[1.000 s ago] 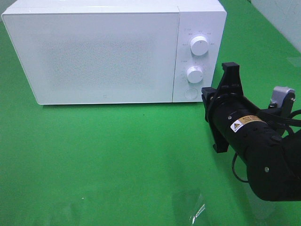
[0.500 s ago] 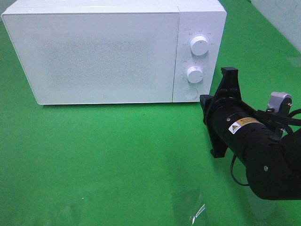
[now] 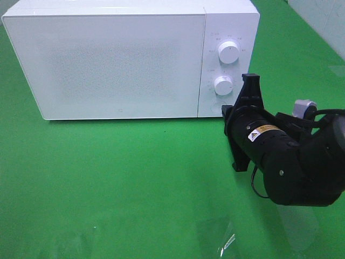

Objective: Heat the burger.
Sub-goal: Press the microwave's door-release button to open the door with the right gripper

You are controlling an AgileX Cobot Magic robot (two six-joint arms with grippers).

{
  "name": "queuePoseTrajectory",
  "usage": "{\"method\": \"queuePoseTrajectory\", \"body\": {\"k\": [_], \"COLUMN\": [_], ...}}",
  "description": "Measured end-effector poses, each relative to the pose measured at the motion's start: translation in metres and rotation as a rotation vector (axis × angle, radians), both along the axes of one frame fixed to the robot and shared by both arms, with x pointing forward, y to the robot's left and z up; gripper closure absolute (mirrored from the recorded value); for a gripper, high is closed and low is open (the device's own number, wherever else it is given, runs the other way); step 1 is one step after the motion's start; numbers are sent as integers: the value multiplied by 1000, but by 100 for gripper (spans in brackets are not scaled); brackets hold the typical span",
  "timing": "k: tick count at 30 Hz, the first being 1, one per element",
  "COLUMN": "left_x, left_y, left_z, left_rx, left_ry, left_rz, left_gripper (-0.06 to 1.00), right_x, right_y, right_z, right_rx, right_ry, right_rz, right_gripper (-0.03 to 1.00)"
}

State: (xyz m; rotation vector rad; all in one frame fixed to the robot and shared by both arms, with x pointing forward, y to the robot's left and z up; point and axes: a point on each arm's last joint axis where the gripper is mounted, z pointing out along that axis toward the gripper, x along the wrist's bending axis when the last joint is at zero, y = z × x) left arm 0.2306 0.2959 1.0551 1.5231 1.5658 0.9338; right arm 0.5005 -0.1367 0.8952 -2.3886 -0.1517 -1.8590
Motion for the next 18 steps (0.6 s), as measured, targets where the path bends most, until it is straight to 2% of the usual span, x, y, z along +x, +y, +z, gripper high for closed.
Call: {"method": "queuePoseTrajectory", "body": {"k": [9,18], "left_x": [0,0], "left_y": [0,0], "left_z": [0,0], "left_rx": [0,0], "left_ry": [0,0], "left_rz": [0,0], "left_gripper": [13,13], "right_x": [16,38], "right_y": [8,2], "right_z": [-21,-28], "right_rx": [-23,-21], "right_ry": [43,52], "right_rz": [-2,-31], "right_gripper": [97,97]}}
